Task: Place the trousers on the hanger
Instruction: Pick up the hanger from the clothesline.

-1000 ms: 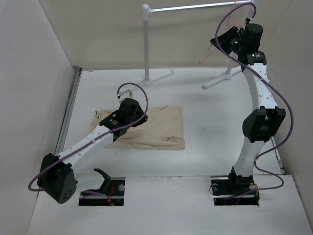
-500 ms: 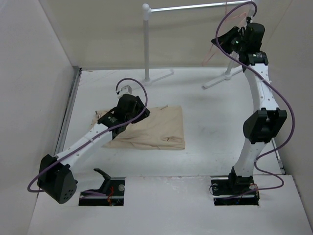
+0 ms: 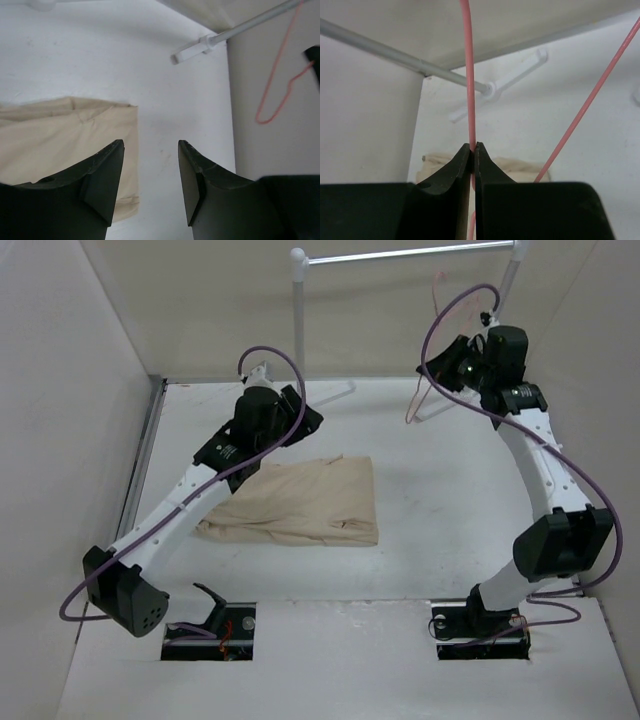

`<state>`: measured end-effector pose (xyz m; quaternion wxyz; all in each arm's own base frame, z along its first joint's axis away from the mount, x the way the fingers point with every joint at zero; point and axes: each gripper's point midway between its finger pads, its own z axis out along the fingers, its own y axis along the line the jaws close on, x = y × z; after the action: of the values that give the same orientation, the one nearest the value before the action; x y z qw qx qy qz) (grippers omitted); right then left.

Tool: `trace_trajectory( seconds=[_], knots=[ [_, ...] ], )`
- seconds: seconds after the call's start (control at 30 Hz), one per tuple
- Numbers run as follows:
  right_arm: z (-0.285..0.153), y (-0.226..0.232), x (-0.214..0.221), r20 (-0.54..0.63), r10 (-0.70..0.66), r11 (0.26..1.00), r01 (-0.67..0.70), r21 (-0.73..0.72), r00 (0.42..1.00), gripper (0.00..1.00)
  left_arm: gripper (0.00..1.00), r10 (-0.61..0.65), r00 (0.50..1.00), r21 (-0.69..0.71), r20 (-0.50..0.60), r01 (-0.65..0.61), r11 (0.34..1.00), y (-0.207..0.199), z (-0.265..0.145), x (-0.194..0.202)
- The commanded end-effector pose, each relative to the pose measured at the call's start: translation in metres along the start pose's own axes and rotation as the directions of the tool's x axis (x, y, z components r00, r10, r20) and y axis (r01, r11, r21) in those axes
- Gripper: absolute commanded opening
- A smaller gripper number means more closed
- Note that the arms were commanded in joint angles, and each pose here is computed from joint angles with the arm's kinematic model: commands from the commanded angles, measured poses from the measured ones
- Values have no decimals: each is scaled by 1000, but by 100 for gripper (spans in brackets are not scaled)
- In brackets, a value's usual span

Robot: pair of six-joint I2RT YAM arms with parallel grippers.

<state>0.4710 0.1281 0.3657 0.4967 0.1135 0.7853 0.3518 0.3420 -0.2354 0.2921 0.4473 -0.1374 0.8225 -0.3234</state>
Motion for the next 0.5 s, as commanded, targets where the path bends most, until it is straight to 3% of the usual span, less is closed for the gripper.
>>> trace_trajectory(
  seconds=[0.0, 0.2, 0.47],
  knots=[
    [-19, 11, 13, 30, -58, 998, 59, -22, 998, 9, 45, 56, 998, 118, 31, -60, 991, -48, -7, -21],
    [-39, -6, 92, -76, -33, 999, 35, 28, 997, 8, 48, 180, 982, 180, 61, -189, 965, -106, 5, -16],
    [-65, -16, 160, -180, 10, 999, 0, 52, 984, 8, 49, 307, 952, 192, -11, -300, 934, -147, 56, 52]
  ],
)
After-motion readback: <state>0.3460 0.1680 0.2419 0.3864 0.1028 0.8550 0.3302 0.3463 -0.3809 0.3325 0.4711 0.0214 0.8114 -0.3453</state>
